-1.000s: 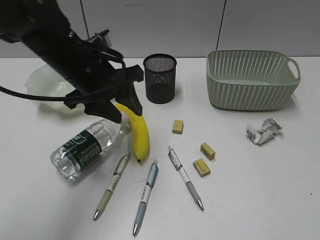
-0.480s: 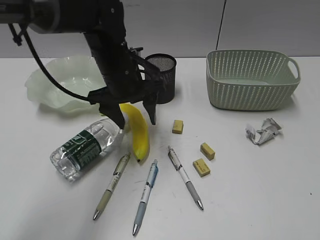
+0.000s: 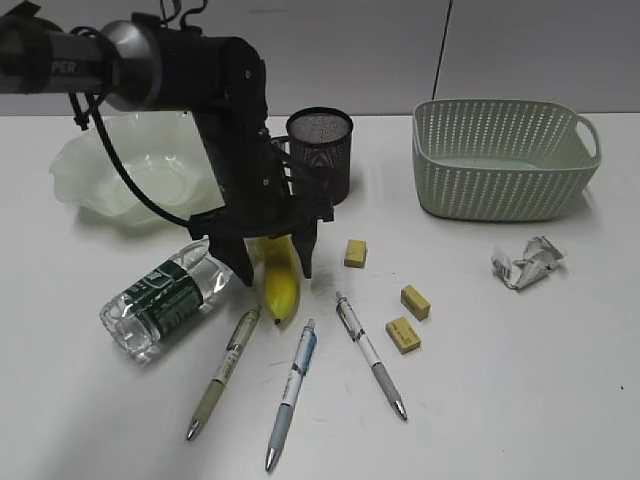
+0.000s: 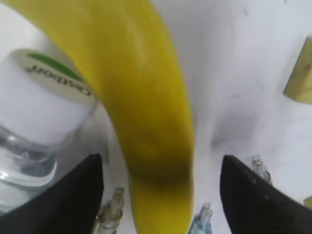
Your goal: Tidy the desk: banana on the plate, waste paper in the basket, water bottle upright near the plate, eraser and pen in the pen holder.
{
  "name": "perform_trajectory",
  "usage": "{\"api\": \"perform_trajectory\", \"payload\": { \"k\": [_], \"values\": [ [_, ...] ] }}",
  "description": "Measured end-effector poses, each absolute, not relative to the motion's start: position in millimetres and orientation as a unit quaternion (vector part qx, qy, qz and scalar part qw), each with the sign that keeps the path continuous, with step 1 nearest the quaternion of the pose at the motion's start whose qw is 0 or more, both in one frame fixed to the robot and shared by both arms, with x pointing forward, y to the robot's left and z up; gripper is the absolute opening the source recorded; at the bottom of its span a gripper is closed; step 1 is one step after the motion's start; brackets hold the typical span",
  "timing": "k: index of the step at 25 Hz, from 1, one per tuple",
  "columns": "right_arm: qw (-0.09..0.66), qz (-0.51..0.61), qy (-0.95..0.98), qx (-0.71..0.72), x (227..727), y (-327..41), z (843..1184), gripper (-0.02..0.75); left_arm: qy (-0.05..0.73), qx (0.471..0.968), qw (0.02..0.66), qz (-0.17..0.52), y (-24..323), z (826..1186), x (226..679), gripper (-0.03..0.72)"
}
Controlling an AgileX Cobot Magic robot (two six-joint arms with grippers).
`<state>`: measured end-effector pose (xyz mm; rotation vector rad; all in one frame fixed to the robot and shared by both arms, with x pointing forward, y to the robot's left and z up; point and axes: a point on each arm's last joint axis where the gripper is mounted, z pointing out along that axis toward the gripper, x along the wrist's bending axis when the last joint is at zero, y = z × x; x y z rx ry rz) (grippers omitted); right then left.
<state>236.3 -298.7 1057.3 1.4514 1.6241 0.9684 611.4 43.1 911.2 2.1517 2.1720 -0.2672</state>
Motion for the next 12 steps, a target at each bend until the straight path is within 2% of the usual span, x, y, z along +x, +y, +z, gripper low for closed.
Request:
{"api": "perform_trajectory", "payload": {
  "k": [4, 6, 8, 12],
  "values": [
    [0.377, 0.385, 0.628, 0.562, 232.7, -299.0, 1057.2, 0.364, 0.710, 0.697, 0.041, -0.087, 41.0, 898.9, 614.5, 0.512],
    [0.377, 0.385, 0.628, 0.562, 232.5, -299.0, 1057.2, 0.364, 0.712, 0.696, 0.047, -0.086, 40.0, 896.9, 615.8, 0.435],
    [0.377, 0.385, 0.628, 0.561, 232.3, -299.0, 1057.2, 0.364, 0.712, 0.695, 0.053, -0.085, 39.4, 896.4, 616.8, 0.323],
    [0.377, 0.385, 0.628, 0.562, 232.3, -299.0, 1057.2, 0.364, 0.709, 0.697, 0.057, -0.087, 38.7, 897.1, 616.9, 0.319]
  ]
}}
